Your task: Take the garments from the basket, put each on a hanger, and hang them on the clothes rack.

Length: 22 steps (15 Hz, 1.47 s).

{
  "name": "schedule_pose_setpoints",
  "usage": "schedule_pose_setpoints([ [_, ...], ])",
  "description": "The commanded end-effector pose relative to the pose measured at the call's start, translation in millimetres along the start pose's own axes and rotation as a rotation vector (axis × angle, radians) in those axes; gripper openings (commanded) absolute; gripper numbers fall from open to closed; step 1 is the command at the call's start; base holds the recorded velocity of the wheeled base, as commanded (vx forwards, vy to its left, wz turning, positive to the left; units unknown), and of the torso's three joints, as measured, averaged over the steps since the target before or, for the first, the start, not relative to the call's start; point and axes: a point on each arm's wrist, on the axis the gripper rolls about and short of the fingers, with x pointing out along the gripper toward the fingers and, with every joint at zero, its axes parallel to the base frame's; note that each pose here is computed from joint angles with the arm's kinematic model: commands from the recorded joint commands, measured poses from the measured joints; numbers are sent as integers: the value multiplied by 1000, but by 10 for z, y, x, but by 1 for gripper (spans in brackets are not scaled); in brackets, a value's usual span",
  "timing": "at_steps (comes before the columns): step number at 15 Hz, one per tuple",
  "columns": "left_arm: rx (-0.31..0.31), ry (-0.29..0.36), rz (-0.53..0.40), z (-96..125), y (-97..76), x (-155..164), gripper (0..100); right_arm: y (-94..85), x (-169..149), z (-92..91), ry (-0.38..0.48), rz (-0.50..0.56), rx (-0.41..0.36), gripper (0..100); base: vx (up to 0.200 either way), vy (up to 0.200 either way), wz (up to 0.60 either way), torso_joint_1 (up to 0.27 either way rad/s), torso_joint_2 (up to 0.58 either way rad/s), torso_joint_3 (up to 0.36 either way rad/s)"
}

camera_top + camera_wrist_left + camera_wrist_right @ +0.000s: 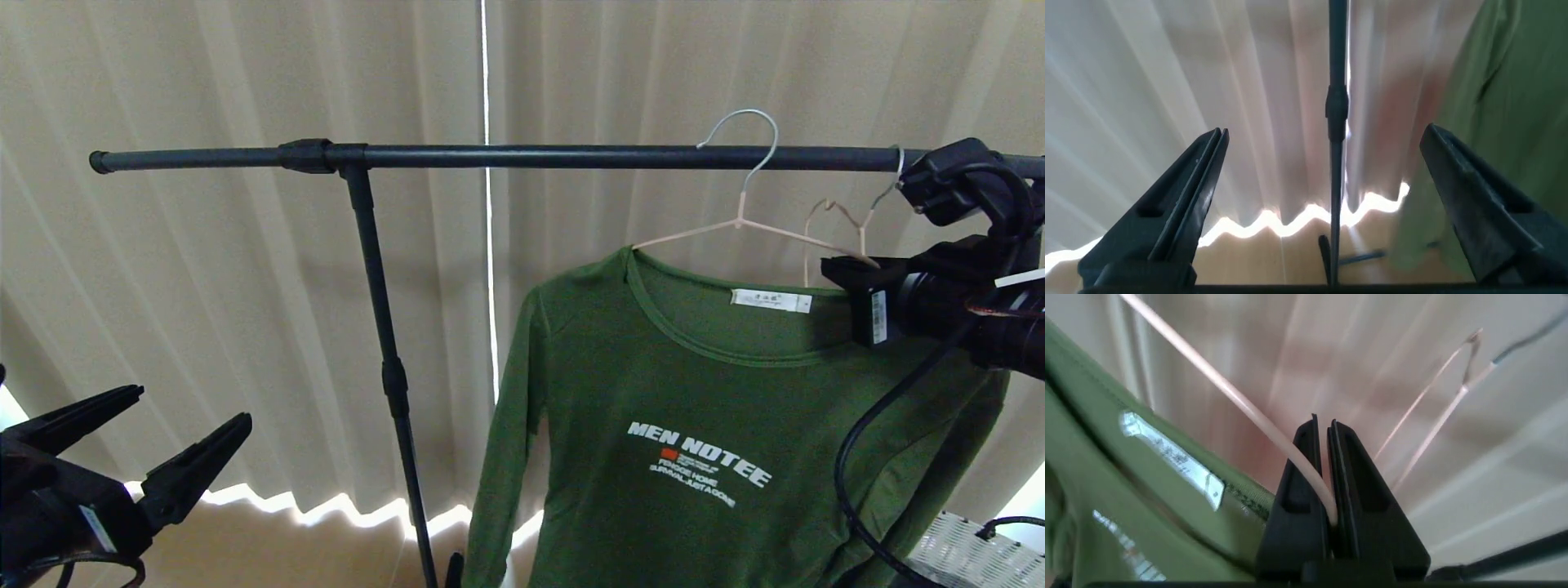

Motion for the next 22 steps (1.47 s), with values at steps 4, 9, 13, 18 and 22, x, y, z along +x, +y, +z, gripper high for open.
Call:
schedule_pose_setpoints([
  [4,-1,-8,1,11,2,-12,100,8,199,56,26,-105,-1,0,0,0,0,0,0,0],
  [9,-1,-7,-1,3,-1,-16,100,69,594,107,84,-264,-13,0,0,0,0,0,0,0],
  [13,-1,-7,-1,0,-1,-20,100,179,645,91,96,-248,-30,0,0,0,0,0,0,0],
  [18,0,-2,-3,-13,-4,-21,100,394,584,75,95,-177,-57,0,0,0,0,0,0,0],
  [22,4,-1,-3,-20,-4,-25,100,527,507,78,84,-129,-73,0,0,0,0,0,0,0],
])
